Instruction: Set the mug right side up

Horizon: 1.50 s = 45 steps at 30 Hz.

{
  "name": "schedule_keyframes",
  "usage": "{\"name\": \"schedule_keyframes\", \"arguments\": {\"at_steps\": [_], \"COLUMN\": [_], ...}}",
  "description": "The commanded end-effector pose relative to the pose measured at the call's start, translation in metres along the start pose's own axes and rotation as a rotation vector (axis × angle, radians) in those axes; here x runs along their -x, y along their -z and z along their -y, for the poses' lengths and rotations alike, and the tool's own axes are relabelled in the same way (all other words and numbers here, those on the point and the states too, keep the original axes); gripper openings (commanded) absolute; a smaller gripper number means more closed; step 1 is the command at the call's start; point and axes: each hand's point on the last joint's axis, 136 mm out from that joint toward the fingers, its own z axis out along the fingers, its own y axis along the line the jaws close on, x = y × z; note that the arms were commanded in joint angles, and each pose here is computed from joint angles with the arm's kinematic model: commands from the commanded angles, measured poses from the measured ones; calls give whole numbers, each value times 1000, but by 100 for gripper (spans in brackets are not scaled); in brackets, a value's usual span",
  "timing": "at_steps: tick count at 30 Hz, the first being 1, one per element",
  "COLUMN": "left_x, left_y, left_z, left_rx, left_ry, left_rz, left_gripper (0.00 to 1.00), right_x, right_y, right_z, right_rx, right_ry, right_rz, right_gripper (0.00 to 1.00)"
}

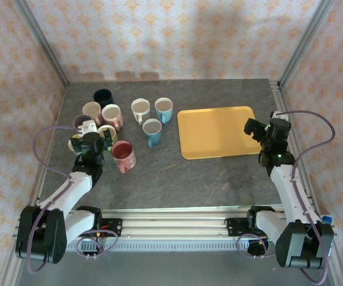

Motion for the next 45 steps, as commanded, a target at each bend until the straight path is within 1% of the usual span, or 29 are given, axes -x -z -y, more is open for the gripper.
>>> {"name": "schedule_keyframes", "arguments": {"at_steps": [1, 7, 12, 19, 21, 24, 27, 28, 29, 30, 33, 35, 39, 43, 45], "left_x": [24, 8, 0, -6, -8, -9, -8, -8, -8, -9, -12, -11, -8, -7, -7], "left_y": [-3, -12, -17, -20, -22, -23, -23, -23, -23, -23, -24, -23, -22, -23, -24], "left_z": [6, 9, 13, 17, 19, 21, 22, 22, 22, 22, 24, 24, 24, 26, 27], "left_rx": [-27, -19, -34, -47, -55, -64, -67, -69, -69, -68, -76, -81, -80, -89, -88], "left_ry": [50, 13, 13, 11, 9, 13, 18, 17, 15, 14, 15, 15, -5, -9, -13], "left_rz": [117, 67, 52, 45, 41, 39, 40, 40, 38, 35, 33, 34, 35, 32, 29], "left_gripper": [100, 100, 100, 100, 100, 100, 100, 100, 100, 100, 100, 100, 100, 100, 100], "right_x": [13, 5, -7, -31, -32, -35, -43, -41, -50, -51, -62, -67, -78, -89, -90], "right_y": [3, -6, -16, -40, -42, -48, -52, -52, -58, -62, -75, -79, -86, -96, -97], "right_z": [-5, 0, 3, 14, 20, 13, 8, 3, 1, -3, -9, -12, -12, -15, -18], "right_rx": [28, 20, 19, -28, -59, -23, 11, 40, 61, 84, 118, 131, 99, 99, 94], "right_ry": [-9, 46, 127, 176, 156, 156, 157, 145, 139, 128, 98, 92, 118, 144, 164], "right_rz": [62, 105, 129, 102, 108, 100, 58, 73, 59, 72, 65, 96, 98, 106, 68], "right_gripper": [100, 100, 100, 100, 100, 100, 100, 100, 100, 100, 100, 100, 99, 99, 99]}}
